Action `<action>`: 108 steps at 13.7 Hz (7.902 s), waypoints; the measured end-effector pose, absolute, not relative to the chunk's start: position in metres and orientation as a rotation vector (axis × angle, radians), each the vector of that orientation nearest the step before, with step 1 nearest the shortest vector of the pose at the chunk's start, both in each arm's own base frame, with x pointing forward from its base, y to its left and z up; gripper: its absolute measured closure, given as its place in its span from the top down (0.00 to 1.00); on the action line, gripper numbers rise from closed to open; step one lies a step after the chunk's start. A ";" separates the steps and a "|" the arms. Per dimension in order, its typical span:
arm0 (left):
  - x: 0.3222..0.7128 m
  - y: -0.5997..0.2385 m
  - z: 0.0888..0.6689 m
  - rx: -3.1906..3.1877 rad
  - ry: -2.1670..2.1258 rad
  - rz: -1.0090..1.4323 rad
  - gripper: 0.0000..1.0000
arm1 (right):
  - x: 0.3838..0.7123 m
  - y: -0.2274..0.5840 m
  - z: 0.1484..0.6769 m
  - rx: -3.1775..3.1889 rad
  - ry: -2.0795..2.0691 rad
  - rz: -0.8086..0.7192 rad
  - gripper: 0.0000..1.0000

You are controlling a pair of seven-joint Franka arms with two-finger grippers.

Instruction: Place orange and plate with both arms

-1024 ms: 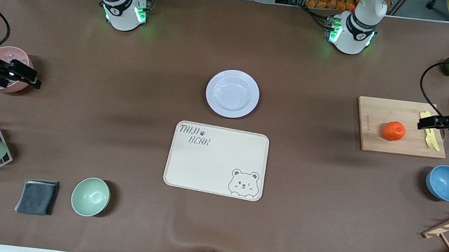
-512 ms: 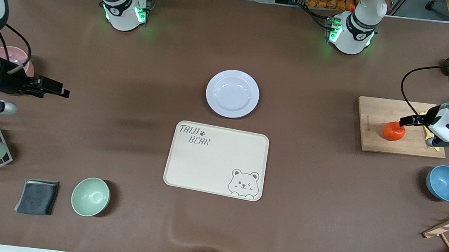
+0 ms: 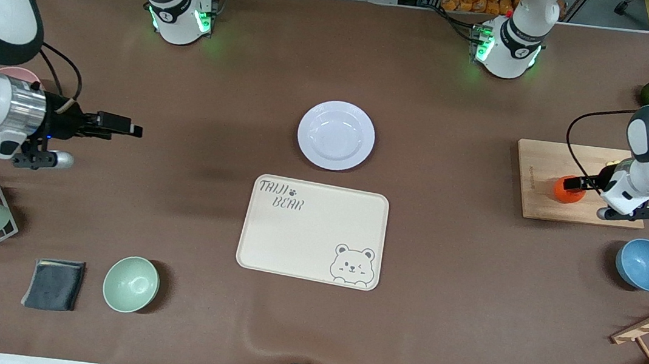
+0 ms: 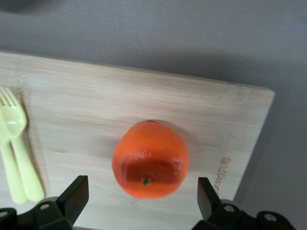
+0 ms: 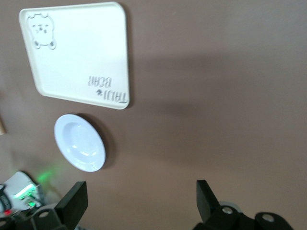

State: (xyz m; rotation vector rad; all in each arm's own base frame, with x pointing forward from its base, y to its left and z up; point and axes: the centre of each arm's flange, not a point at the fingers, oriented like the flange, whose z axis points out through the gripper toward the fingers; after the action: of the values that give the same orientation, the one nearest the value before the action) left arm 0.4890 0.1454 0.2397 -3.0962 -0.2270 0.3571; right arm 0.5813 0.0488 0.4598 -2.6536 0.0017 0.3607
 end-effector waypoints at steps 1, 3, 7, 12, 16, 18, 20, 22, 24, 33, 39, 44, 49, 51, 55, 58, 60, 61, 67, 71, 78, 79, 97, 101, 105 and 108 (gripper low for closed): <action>0.488 0.147 0.233 -3.097 -0.231 0.369 1.00 | 0.580 0.053 0.451 -2.638 0.013 0.367 1.00; 0.487 0.148 0.223 -3.097 -0.235 0.379 1.00 | 0.577 0.057 0.430 -2.589 0.044 0.373 1.00; 0.487 0.148 0.211 -3.098 -0.234 0.389 1.00 | 0.570 0.057 0.376 -2.501 0.023 0.336 1.00; 0.489 0.148 0.206 -3.099 -0.230 0.389 0.73 | 0.566 0.060 0.349 -2.420 0.037 0.349 1.00; 0.524 0.116 0.239 -3.115 -0.133 0.294 0.72 | 0.563 0.064 0.324 -2.349 0.022 0.346 1.00; 0.556 0.051 0.281 -3.123 -0.062 0.314 0.72 | 0.562 0.065 0.313 -2.331 0.020 0.352 1.00; 0.578 -0.032 0.327 -3.129 -0.051 0.342 0.72 | 0.560 0.067 0.304 -2.312 0.046 0.340 1.00; 0.585 -0.101 0.350 -3.179 -0.110 0.357 0.71 | 0.556 0.079 0.297 -2.317 0.050 0.330 1.00; 0.586 -0.150 0.343 -3.222 -0.183 0.414 0.71 | 0.552 0.096 0.293 -2.319 0.038 0.332 1.00; 0.509 -0.378 0.303 -3.155 -0.509 0.507 0.71 | 0.529 0.134 0.264 -2.244 0.010 0.255 1.00; 0.443 -0.463 0.266 -3.072 -0.721 0.527 0.71 | 0.512 0.157 0.248 -2.219 -0.014 0.210 1.00; 0.410 -0.496 0.201 -3.038 -0.813 0.577 0.71 | 0.501 0.171 0.232 -2.205 -0.030 0.175 1.00; 0.409 -0.499 0.190 -3.030 -0.837 0.563 0.96 | 0.495 0.191 0.230 -2.209 -0.028 0.165 0.96; 0.434 -0.490 0.218 -3.066 -0.857 0.457 1.00 | 0.491 0.197 0.228 -2.180 -0.031 0.140 0.94; 0.514 -0.423 0.349 -3.110 -1.002 0.218 1.00 | 0.468 0.210 0.188 -2.091 -0.040 0.058 0.96; 0.556 -0.348 0.435 -3.120 -1.053 0.087 1.00 | 0.458 0.222 0.173 -2.088 -0.039 0.076 0.87; 0.580 -0.290 0.470 -3.135 -0.985 0.035 1.00 | 0.455 0.229 0.171 -2.077 -0.019 0.077 0.83; 0.588 -0.263 0.482 -3.145 -0.933 0.018 1.00 | 0.452 0.234 0.170 -2.084 -0.012 0.074 0.82; 0.599 -0.131 0.550 -3.174 -0.628 -0.090 1.00 | 0.428 0.273 0.161 -2.140 0.013 0.062 0.77; 0.585 -0.092 0.577 -3.167 -0.427 -0.085 1.00 | 0.424 0.275 0.153 -2.148 0.025 0.076 0.74; 0.568 -0.030 0.622 -3.149 -0.251 -0.034 1.00 | 0.406 0.295 0.144 -2.157 0.081 0.079 0.69; 0.566 -0.023 0.624 -3.149 -0.233 -0.029 1.00 | 0.402 0.300 0.144 -2.158 0.086 0.080 0.69; 0.559 -0.025 0.627 -3.146 -0.210 0.002 1.00 | 0.380 0.320 0.135 -2.201 0.129 0.071 0.28; 0.559 -0.025 0.628 -3.146 -0.210 0.002 1.00 | 0.383 0.323 0.143 -2.179 0.139 0.055 0.12; 0.559 -0.024 0.628 -3.146 -0.212 0.001 1.00 | 0.385 0.326 0.148 -2.153 0.180 0.038 0.10; 0.558 -0.024 0.629 -3.146 -0.214 -0.001 1.00 | 0.384 0.339 0.162 -2.095 0.243 0.013 0.05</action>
State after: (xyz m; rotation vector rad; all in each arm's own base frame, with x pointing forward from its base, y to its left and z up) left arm 0.5583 -0.0235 0.6288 -3.1459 -0.2144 -0.0015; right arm 0.3842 0.3390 0.1622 -2.0950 0.2433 0.0133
